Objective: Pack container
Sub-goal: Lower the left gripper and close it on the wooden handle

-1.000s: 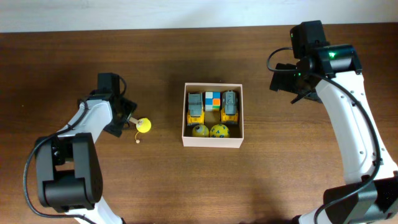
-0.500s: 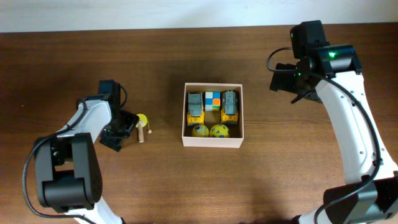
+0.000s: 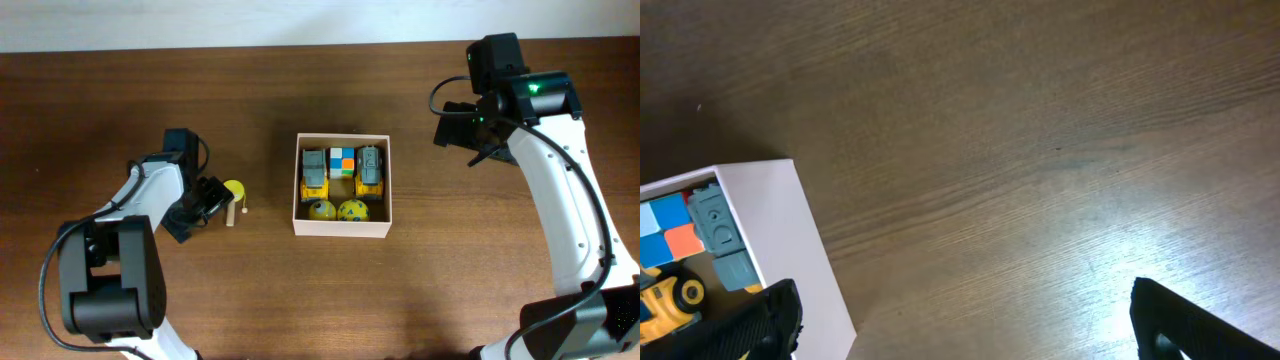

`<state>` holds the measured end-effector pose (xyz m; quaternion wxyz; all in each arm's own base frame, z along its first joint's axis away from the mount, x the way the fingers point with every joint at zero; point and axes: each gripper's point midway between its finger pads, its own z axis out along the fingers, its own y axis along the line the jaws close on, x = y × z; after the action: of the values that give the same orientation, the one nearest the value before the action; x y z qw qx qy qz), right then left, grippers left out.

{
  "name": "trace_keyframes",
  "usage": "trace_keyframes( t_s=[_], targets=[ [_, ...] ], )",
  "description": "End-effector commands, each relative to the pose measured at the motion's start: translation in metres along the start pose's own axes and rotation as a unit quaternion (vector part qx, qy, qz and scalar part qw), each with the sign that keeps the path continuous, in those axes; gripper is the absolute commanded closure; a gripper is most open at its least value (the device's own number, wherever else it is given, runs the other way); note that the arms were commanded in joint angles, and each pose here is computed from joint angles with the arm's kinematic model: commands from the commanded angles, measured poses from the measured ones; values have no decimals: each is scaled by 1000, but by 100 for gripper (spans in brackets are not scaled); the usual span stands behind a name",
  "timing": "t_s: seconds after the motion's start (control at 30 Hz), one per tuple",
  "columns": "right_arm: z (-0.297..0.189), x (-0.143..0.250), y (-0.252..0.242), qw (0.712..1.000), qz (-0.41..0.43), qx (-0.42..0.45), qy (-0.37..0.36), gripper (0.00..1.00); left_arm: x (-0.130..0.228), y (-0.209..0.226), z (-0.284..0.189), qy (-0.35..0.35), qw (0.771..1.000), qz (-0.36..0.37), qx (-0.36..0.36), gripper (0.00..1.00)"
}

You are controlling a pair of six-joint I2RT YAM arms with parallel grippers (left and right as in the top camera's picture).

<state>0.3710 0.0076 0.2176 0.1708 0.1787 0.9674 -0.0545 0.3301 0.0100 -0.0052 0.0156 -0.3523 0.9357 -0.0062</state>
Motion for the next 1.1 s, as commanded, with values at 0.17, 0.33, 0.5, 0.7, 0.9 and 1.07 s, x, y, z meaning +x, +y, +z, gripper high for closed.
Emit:
trace_keyframes(
  t_s=[0.17,0.33,0.5,0.7,0.9,1.07],
  targets=[
    [-9,-5,-5,1000,5,4,-16,1,6,-3,-20,-19,991,132,29,1],
    [-9,-4,-5,1000,5,4,-16,1,11,-18,-45,-52,978,197,48,1],
    [-9,-4,-5,1000,5,4,-16,1,21,-34,-59,-69,973,210,63,1],
    [-9,-4,-5,1000,5,4,-16,1,23,-35,-56,-86,981,169,33,0],
    [-9,-4,-5,1000,5,4,-16,1,17,-33,-52,-98,988,116,24,17],
    [-9,-4,-5,1000,5,4,-16,1,15,-38,-41,-90,991,96,26,21]
  ],
)
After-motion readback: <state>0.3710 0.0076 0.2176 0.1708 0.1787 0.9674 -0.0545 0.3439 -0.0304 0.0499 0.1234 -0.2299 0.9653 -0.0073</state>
